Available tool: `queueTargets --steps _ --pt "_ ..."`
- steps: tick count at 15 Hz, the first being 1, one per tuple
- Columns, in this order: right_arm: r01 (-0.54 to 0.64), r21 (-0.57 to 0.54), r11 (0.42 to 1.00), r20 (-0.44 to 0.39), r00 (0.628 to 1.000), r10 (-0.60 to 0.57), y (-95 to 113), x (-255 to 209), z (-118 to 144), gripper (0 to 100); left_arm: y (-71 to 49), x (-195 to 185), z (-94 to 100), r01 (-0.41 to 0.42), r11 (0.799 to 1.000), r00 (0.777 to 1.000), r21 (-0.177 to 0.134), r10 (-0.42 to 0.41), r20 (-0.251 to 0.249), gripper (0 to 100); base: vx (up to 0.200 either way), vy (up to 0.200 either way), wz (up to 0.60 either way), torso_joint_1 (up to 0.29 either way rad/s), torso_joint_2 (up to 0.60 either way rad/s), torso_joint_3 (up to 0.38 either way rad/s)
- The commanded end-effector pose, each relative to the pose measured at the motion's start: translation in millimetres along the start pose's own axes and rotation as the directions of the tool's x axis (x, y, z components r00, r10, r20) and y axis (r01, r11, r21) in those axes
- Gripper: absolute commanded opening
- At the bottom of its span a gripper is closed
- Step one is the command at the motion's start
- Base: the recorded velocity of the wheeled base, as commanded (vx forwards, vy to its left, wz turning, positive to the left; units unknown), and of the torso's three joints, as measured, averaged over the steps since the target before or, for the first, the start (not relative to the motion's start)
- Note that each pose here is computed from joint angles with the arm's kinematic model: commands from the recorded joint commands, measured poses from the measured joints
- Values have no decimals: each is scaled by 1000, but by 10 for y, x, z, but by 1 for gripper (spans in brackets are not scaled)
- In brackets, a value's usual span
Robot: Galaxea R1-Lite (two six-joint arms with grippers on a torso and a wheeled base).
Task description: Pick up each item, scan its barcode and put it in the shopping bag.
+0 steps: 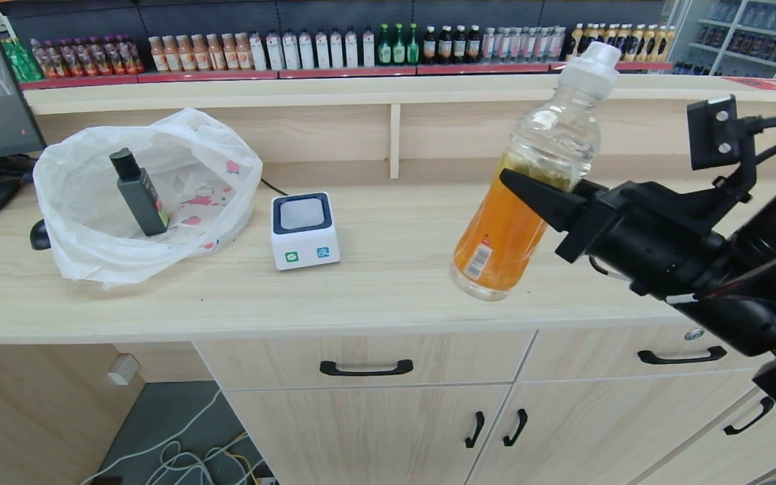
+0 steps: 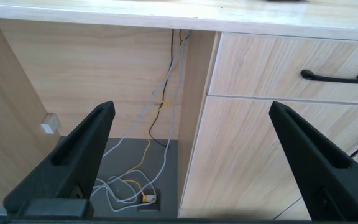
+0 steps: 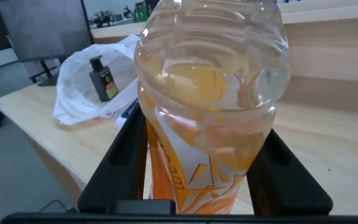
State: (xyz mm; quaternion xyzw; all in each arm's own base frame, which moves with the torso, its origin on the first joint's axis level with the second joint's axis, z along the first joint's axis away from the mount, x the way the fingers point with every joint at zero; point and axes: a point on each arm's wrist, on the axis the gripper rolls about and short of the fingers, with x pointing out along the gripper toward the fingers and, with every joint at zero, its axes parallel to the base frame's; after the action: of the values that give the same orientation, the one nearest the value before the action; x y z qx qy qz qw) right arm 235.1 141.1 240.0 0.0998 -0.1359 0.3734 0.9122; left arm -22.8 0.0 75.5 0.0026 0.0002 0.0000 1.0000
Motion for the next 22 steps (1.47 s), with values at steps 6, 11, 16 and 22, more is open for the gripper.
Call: queueTargets --steps 6,11,16,22 --pt "-251 198 948 44 968 247 372 -203 -145 0 0 0 0 0 1000 1000 -1 0 0 100 0 0 0 0 0 0" --pt "-321 323 890 80 946 313 548 -274 -176 0 0 0 0 0 1000 1000 -1 0 0 100 0 0 0 0 0 0" --pt "-397 447 802 107 914 392 784 -319 -119 0 0 0 0 0 1000 1000 -1 0 0 100 0 0 0 0 0 0" --pt "-438 503 745 132 891 434 912 -319 -72 0 0 0 0 0 1000 1000 1 0 0 100 0 0 0 0 0 0"
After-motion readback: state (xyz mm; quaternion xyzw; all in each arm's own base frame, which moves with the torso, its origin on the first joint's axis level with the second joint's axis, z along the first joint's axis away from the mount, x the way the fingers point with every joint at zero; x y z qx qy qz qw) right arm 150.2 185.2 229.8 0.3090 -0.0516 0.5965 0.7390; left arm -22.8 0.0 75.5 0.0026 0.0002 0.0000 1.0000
